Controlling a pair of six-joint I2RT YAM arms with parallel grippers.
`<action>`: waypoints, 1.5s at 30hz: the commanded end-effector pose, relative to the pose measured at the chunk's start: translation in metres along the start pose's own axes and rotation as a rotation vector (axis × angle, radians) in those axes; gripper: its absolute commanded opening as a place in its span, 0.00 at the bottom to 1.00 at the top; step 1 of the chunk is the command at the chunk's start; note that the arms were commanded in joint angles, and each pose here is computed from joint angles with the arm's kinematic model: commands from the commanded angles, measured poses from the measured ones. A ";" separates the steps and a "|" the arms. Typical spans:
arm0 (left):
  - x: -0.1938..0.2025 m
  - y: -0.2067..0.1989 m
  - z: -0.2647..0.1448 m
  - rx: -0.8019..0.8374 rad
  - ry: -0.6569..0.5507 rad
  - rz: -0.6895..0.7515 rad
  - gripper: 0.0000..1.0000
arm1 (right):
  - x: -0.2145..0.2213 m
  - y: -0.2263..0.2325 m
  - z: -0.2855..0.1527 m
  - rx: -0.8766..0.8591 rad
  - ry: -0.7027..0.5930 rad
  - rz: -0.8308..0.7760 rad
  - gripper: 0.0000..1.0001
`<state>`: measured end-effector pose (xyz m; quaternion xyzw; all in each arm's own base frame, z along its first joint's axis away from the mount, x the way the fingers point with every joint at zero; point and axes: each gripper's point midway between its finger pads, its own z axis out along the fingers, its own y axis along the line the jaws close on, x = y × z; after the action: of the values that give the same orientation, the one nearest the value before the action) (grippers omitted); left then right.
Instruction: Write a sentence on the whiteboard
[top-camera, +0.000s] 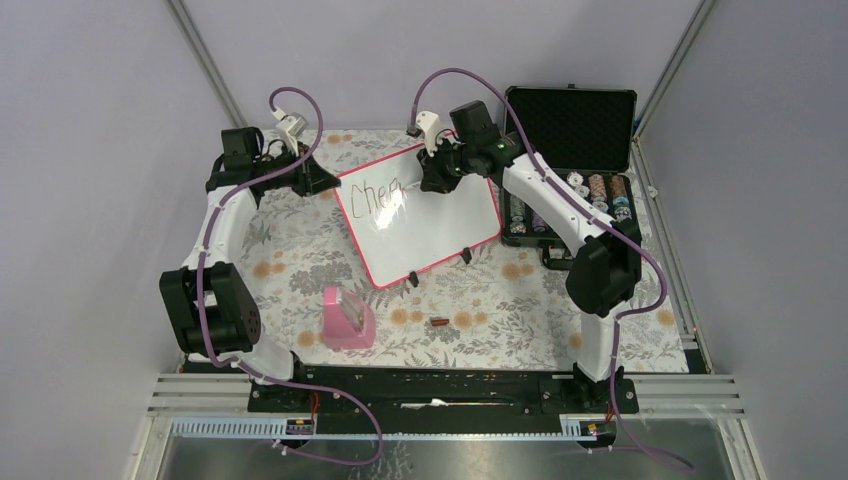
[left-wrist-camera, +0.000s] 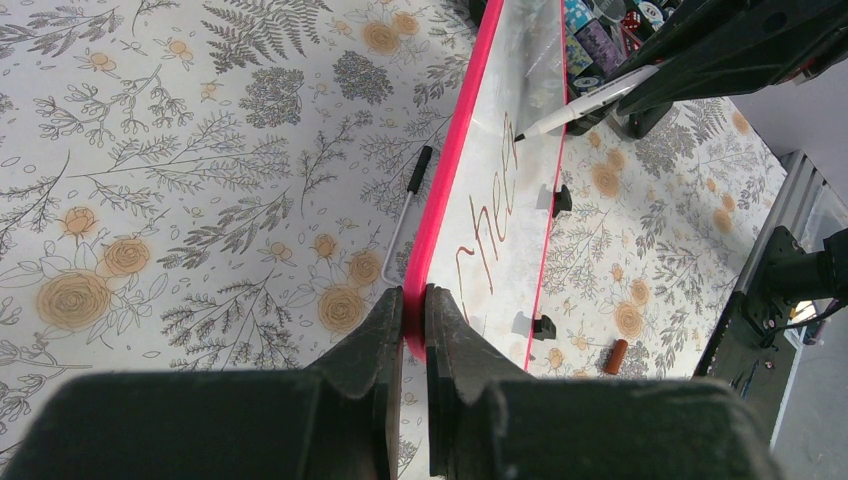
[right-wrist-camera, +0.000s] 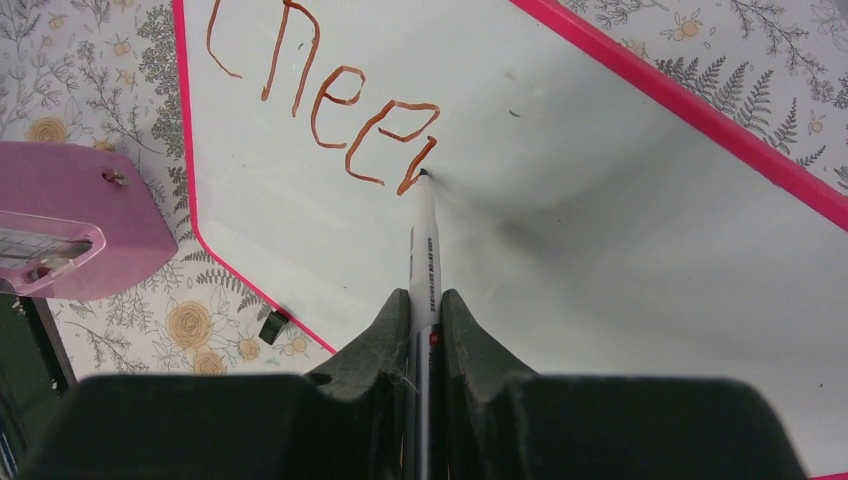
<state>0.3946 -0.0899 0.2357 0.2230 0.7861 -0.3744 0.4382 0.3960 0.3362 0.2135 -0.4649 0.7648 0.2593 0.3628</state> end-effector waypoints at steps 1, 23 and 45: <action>-0.002 -0.022 0.007 0.066 0.013 0.034 0.00 | -0.021 -0.012 -0.004 0.044 -0.052 -0.019 0.00; -0.003 -0.023 0.006 0.063 0.012 0.035 0.00 | -0.029 -0.031 -0.010 0.097 -0.072 0.015 0.00; -0.001 -0.024 0.006 0.066 0.013 0.036 0.00 | -0.023 -0.007 -0.041 0.030 -0.099 -0.021 0.00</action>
<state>0.3945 -0.0903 0.2362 0.2234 0.7861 -0.3745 0.4380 0.3919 0.3228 0.2303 -0.4522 0.7625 0.2734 0.3733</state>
